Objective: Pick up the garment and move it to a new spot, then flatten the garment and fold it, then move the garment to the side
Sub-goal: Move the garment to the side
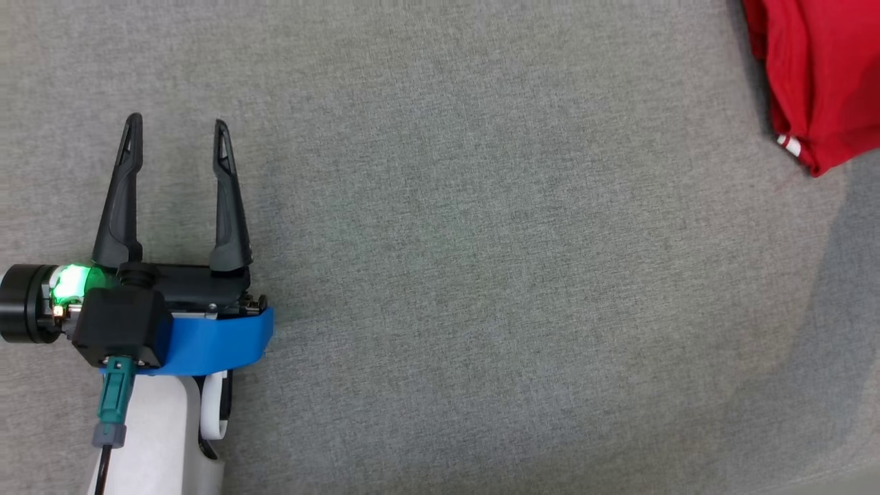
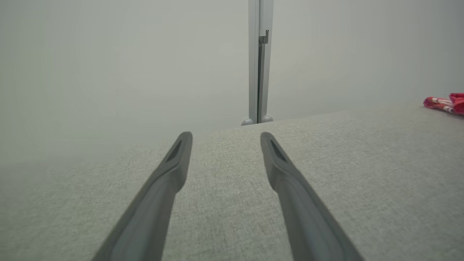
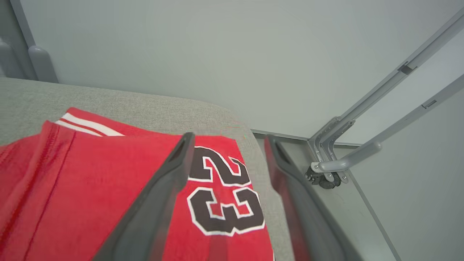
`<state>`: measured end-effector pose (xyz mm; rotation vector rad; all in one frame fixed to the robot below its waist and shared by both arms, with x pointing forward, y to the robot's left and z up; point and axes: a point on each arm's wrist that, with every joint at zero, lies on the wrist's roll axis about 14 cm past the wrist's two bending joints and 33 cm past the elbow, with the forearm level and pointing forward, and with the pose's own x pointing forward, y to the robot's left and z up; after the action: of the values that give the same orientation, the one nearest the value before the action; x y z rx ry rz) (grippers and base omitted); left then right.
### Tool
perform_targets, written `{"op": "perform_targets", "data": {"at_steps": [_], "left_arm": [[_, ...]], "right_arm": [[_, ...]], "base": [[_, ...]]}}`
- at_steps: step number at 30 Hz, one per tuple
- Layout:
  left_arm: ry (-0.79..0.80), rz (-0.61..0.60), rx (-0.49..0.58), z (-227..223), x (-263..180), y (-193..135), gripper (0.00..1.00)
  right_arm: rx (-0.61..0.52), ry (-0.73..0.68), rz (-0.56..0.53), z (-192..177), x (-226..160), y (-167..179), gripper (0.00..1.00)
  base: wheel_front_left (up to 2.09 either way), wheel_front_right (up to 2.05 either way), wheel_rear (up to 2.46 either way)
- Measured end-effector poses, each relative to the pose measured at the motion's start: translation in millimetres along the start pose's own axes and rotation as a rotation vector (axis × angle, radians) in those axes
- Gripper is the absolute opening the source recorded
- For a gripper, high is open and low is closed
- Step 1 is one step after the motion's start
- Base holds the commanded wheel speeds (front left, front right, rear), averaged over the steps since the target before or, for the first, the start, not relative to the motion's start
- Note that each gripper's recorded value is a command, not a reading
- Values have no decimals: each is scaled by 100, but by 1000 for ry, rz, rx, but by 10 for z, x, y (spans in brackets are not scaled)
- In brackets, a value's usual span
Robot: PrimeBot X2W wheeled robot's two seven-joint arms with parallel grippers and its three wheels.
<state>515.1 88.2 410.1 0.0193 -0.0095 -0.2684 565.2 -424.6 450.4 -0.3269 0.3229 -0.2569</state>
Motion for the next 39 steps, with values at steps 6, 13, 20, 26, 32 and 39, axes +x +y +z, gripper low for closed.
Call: {"op": "perform_targets", "data": {"at_steps": [6, 13, 20, 26, 32, 39], "left_arm": [[-20, 36, 0, 224, -131, 83, 100], [-13, 113, -7, 446, -500, 253, 100], [-23, 179, -16, 657, -901, 385, 100], [-27, 219, -18, 755, -1205, 468, 100], [-22, 248, -29, 776, -1437, 508, 100], [-15, 268, -39, 771, -1654, 534, 100]], "right_arm": [[20, -123, 23, 411, -142, 37, 100], [84, -307, 145, 924, -533, 534, 100], [165, -427, 286, 1211, -1085, 1097, 100], [253, -451, 363, 1173, -1516, 1421, 100], [342, -432, 378, 967, -1846, 1519, 100], [418, -401, 368, 672, -2235, 1573, 100]], "base": [[0, 0, 0], [0, 0, 0], [0, 0, 0], [0, 0, 0], [0, 0, 0], [0, 0, 0]]}}
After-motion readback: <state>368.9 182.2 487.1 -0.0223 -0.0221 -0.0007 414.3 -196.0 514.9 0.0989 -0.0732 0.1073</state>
